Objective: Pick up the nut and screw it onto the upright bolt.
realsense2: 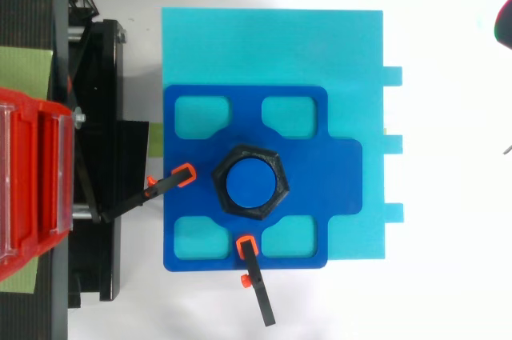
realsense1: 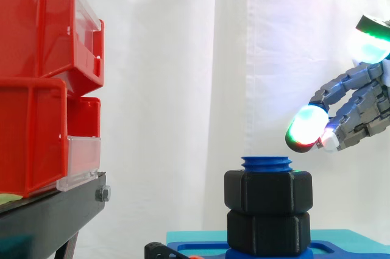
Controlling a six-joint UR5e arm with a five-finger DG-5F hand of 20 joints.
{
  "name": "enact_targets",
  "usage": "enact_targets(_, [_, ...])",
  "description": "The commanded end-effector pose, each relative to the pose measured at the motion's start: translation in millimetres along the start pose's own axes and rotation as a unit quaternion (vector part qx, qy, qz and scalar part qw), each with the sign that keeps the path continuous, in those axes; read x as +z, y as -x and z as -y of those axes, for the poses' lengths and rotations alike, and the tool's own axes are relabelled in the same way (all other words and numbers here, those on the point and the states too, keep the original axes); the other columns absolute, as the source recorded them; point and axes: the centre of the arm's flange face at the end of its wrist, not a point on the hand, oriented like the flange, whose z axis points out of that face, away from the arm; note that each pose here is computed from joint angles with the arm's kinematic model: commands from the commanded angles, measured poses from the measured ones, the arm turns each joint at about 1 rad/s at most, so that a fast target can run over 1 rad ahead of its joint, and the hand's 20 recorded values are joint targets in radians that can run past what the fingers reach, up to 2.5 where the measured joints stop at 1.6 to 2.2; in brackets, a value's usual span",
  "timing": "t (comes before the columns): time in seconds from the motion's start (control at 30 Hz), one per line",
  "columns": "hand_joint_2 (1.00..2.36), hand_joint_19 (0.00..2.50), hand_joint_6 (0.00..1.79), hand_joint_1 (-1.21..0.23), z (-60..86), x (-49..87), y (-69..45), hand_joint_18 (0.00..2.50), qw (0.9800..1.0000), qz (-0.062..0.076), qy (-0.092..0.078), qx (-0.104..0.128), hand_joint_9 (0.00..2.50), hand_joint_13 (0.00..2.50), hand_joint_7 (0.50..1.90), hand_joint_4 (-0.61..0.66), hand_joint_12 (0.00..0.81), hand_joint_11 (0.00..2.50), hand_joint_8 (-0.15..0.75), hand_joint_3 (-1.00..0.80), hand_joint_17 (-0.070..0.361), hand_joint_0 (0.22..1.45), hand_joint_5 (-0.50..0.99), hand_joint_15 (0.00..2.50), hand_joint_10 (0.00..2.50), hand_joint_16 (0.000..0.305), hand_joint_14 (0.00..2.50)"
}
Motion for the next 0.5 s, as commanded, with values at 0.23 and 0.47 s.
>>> enact_targets(0.23, [1.00,0.00,0.50,-0.39,-0.5,0.6,-0.5,0.00,1.0000,-0.001,0.001,-0.001,0.00,0.00,0.66,0.05,0.319,0.00,0.167,-0.50,0.096,0.46,-0.25,0.00,0.00,0.043,0.00])
enact_targets(0.47, [1.00,0.00,0.50,-0.38,-0.6,0.0,-0.5,0.00,1.0000,-0.001,0.001,-0.001,0.00,0.00,0.67,0.06,0.319,0.00,0.165,-0.50,0.097,0.46,-0.25,0.00,0.00,0.043,0.00])
